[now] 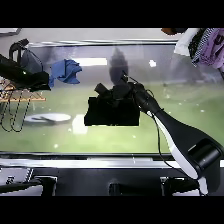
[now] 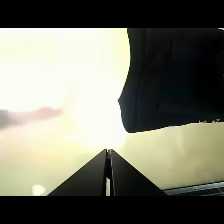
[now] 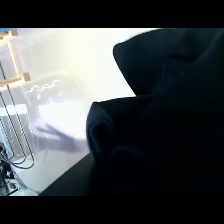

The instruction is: Fold the clothes and pants, and hang the long-sleeved shirts on hangers.

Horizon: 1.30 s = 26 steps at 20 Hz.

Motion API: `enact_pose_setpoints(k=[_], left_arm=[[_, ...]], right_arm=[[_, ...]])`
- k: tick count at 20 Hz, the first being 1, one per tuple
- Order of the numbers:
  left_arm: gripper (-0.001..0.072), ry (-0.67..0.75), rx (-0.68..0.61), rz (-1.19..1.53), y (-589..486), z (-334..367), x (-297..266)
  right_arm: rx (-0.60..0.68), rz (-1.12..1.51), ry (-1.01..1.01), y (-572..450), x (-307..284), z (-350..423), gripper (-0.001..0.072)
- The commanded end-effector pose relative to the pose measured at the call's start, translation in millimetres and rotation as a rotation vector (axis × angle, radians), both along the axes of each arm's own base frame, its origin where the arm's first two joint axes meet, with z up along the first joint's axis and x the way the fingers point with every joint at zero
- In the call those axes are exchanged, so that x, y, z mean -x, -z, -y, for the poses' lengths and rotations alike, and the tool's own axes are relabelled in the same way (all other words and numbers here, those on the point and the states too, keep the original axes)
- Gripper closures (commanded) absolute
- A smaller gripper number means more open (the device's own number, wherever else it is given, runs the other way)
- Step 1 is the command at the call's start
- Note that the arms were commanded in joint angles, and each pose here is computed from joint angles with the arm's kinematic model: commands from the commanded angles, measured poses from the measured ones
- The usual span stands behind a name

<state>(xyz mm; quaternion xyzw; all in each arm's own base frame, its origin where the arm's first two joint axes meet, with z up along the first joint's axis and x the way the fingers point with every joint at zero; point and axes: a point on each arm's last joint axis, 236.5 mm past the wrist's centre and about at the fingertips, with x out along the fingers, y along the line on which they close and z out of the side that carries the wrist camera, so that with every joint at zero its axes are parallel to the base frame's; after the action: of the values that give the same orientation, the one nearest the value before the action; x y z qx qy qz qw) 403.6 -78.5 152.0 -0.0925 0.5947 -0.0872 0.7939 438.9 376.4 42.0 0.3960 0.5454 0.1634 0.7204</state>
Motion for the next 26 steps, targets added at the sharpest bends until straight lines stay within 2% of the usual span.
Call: enact_pose_setpoints(k=[1,2,3,4,5,7,10,14,16,19,22,26], left_arm=[[0.0688,0.000,-0.001,0.006,-0.4,-0.7,-1.3],[0.0687,0.001,-0.001,0.007,-0.4,-0.5,-1.3],[0.0688,0.000,-0.001,0.007,-0.4,-0.7,-1.4],[0.0687,0.000,-0.001,0.007,-0.4,-0.8,-1.4],[0.0687,0.000,-0.001,0.007,-0.4,-0.8,-1.4],[0.0687,0.000,-0.001,0.007,-0.4,-0.8,-1.4],[0.0688,-0.001,-0.001,0.007,-0.4,-0.7,-1.4],[0.0688,-0.001,-0.001,0.007,-0.4,-0.9,-1.5],[0.0687,-0.002,-0.005,0.007,-0.2,-1.9,-1.5],[0.0687,-0.021,-0.050,0.009,1.9,-13.1,-2.8],[0.0687,-0.033,-0.080,0.011,3.0,-20.7,-3.8],[0.0687,-0.034,-0.081,0.012,3.0,-20.8,-4.0]], right_arm=[[-0.003,-0.029,-0.014,4.1,6.4,-3.2,0.0573],[-0.006,-0.048,-0.030,4.8,11.9,-4.8,0.0536],[-0.006,-0.064,-0.054,5.8,18.2,-6.5,0.0438],[-0.001,-0.078,-0.083,6.9,25.5,-7.5,0.0257],[0.007,-0.078,-0.116,5.2,31.6,-6.7,0.0127],[0.016,-0.032,-0.147,-10.0,32.4,0.6,0.0111],[-0.006,0.036,-0.068,-52.8,6.8,47.3,0.0111],[0.083,0.060,-0.021,-78.3,-11.3,174.2,0.0091],[0.139,0.032,-0.033,-67.0,-9.2,232.2,0.0056],[0.167,-0.024,0.021,-27.2,-9.5,296.5,0.0056],[0.125,-0.136,-0.001,35.0,8.7,306.5,0.0056],[0.044,-0.212,-0.095,93.2,25.6,272.6,0.0062]])
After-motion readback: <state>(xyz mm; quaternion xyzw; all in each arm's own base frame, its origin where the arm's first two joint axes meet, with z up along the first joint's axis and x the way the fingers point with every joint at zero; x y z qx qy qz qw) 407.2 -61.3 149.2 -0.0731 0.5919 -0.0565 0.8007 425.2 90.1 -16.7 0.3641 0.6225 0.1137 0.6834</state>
